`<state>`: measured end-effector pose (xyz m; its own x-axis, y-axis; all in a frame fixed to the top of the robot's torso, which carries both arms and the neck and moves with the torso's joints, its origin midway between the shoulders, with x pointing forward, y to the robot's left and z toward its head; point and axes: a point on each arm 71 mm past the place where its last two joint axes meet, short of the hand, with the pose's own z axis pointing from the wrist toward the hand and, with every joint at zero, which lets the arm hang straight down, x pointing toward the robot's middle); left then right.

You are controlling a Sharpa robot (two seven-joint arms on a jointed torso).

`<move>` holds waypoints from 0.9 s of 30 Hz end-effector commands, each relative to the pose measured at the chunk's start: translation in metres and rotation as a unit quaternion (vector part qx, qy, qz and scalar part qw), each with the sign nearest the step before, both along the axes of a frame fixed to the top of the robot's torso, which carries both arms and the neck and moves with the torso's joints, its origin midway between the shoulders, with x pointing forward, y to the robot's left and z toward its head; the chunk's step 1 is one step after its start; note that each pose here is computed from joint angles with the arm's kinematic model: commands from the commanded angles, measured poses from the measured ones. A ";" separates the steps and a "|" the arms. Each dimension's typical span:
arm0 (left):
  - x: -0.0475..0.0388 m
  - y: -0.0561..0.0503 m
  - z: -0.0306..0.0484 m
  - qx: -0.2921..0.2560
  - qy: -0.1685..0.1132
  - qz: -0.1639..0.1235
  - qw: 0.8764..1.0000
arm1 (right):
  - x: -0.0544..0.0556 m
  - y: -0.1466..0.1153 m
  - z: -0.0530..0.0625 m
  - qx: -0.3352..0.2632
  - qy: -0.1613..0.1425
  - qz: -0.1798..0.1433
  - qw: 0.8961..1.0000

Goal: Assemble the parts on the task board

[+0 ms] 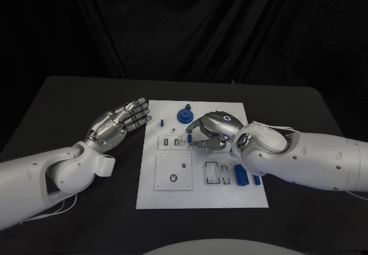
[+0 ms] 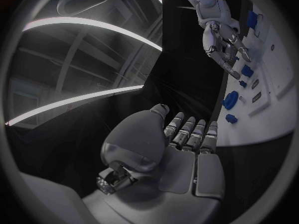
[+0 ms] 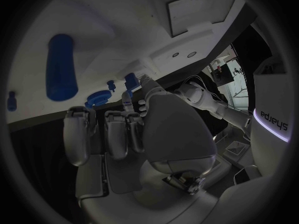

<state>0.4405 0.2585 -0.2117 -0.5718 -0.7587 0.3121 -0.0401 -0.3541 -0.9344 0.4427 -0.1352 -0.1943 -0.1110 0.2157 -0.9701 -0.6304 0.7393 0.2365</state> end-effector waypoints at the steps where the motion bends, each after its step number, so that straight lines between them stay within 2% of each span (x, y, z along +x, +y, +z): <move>1: -0.0022 0.001 0.0058 -0.023 -0.031 0.012 0.999 | 0.002 -0.005 0.011 0.020 -0.008 -0.003 1.000; 8: -0.0079 0.000 0.0098 -0.021 -0.032 0.017 0.999 | 0.003 -0.015 0.025 0.034 -0.005 -0.007 0.999; 14: -0.0089 -0.003 0.0154 -0.013 -0.040 0.025 0.999 | 0.005 -0.025 0.028 0.042 -0.007 -0.015 0.999; 20: -0.0056 -0.008 0.0196 -0.009 -0.046 0.025 0.999 | 0.010 -0.038 0.024 0.045 0.005 -0.033 0.998; 27: 0.0004 -0.017 0.0235 -0.005 -0.047 0.015 0.999 | 0.019 -0.051 0.011 0.030 0.036 -0.054 0.997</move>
<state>0.4396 0.2407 -0.1942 -0.5743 -0.7686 0.2819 -0.0035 -0.3420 -0.9397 0.4604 -0.1847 -0.1813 -0.1193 0.2684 -0.9559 -0.5478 0.7852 0.2888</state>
